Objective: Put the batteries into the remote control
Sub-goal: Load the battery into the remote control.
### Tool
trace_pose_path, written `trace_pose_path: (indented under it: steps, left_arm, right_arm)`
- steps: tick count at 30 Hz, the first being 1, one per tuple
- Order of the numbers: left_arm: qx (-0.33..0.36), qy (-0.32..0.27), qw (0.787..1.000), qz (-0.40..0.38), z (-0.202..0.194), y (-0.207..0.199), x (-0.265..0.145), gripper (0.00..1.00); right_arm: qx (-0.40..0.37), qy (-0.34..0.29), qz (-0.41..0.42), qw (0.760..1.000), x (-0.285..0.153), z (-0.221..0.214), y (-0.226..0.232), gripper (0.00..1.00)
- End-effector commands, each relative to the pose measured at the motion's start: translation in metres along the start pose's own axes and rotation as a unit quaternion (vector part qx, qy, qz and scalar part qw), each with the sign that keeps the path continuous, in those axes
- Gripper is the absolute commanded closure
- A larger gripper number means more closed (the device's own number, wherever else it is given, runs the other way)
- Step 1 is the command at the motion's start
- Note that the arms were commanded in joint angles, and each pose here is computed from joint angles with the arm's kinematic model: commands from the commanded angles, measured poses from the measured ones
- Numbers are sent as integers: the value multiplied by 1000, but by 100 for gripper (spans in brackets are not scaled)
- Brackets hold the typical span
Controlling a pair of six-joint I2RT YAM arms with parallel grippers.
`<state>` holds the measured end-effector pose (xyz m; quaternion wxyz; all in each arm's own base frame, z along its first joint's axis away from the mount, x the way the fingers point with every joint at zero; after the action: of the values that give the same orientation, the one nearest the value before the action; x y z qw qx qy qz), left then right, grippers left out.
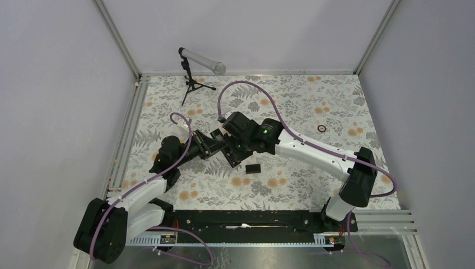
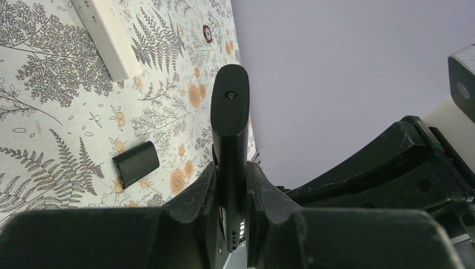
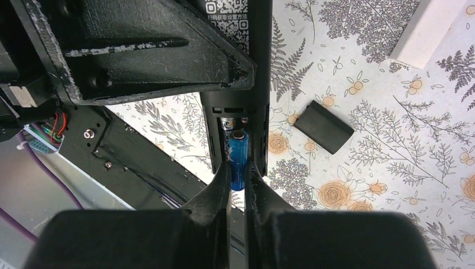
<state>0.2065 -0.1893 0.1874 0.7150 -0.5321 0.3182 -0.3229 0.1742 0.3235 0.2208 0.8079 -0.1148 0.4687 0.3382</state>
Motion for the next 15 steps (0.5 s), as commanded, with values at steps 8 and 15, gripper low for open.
trace_pose_path:
  steps: [8, 15]
  left_arm:
    - [22, -21, 999, -44, 6, -21, -2, 100]
    - [26, -22, 999, -42, 7, -22, -2, 100]
  right_arm:
    - [-19, -8, -22, 1000, 1, 5, 3, 90]
    - [-34, -1, -27, 999, 1, 5, 2, 88]
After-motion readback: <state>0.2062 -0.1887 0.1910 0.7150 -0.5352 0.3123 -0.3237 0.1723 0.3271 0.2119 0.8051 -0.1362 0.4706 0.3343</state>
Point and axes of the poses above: each gripper's point midway between its finger pads, its own x axis out along the fingers, its own y axis along the line the jaws close on, z = x × y, the point moved 5 cm from there along -x, back along the fingers, and after that the axes turned 5 degrees about -x, right-handed, at the moved point
